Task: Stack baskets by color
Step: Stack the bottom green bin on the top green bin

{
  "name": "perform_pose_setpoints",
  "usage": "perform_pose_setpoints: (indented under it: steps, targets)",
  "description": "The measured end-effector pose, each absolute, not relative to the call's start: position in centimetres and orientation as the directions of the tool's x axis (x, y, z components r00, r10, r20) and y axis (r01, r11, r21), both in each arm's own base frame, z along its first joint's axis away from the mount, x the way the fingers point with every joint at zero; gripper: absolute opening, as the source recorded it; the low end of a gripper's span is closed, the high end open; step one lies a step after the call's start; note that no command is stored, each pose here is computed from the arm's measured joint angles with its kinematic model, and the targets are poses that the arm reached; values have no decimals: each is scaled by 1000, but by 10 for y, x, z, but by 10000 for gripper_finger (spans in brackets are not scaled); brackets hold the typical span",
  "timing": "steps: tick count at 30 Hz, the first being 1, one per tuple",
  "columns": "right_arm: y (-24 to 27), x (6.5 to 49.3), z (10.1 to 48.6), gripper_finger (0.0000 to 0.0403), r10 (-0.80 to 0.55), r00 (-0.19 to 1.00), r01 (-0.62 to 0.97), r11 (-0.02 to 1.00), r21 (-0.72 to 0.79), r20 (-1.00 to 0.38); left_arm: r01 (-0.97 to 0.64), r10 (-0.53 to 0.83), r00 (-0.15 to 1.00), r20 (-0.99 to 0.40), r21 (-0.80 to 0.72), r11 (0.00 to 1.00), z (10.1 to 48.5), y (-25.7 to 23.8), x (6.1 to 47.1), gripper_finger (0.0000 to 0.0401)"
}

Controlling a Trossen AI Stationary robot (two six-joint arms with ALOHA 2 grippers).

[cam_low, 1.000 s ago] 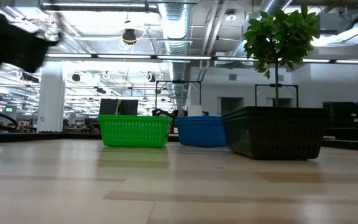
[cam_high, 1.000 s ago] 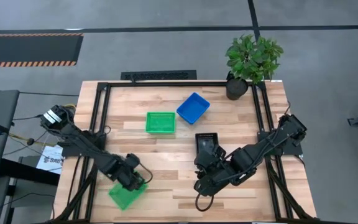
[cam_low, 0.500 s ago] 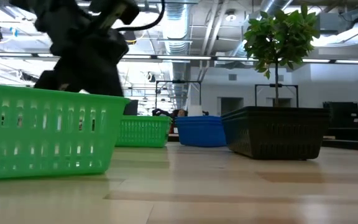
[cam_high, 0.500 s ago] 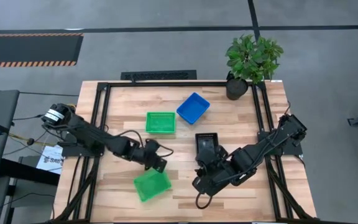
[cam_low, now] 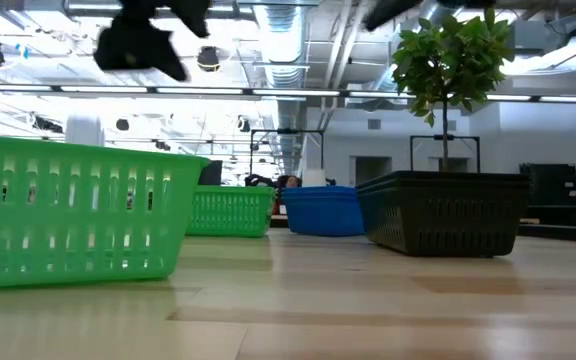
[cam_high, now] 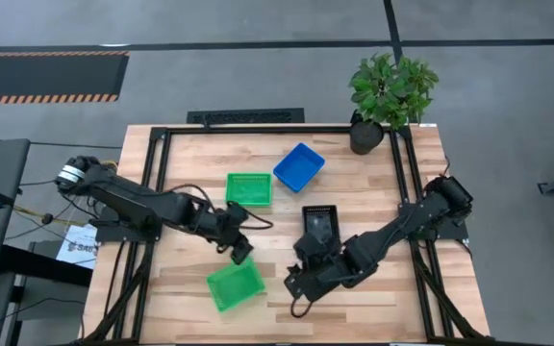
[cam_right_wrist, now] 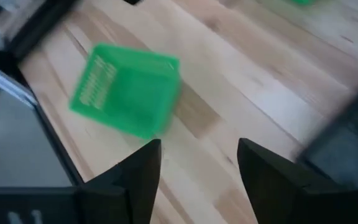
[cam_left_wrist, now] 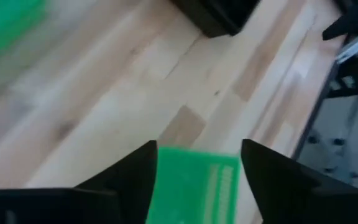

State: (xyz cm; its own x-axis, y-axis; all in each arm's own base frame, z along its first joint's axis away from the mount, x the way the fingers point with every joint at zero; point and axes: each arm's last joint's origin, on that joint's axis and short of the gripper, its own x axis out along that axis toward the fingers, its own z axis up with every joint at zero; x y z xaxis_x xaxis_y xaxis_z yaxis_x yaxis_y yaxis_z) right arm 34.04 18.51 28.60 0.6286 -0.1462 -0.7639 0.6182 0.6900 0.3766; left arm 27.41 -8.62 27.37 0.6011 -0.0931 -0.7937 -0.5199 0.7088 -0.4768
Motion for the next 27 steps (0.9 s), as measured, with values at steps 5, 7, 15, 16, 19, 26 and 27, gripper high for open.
perform_pose_setpoints:
  steps: [5, 7, 15, 16, 19, 26, 27]
  targets:
    - [169, 359, 270, 224, -153, 692, 590, 683, 431, -705, -541, -31, 605, -796, -440, 717, 316, -90, 234, 250]
    - [163, 371, 263, 218, -147, 704, 581, 682, 444, -695, -543, -15, 640, -769, -466, 698, 329, -91, 220, 253]
    - [154, 422, 227, 205, -29, 692, 505, 733, 455, -722, -524, 4, 748, -664, -586, 618, 358, -94, 177, 252]
    - [155, 426, 222, 204, -28, 687, 504, 739, 448, -726, -530, 11, 746, -666, -584, 615, 359, -94, 172, 252]
    - [158, 439, 214, 201, -34, 680, 497, 755, 427, -733, -546, 20, 742, -670, -588, 597, 360, -93, 162, 251]
    - [160, 457, 191, 196, -4, 621, 481, 791, 377, -784, -592, 43, 707, -705, -558, 582, 356, -96, 150, 251]
    - [161, 456, 186, 196, -10, 599, 491, 795, 358, -800, -596, 46, 704, -708, -554, 582, 356, -96, 149, 251]
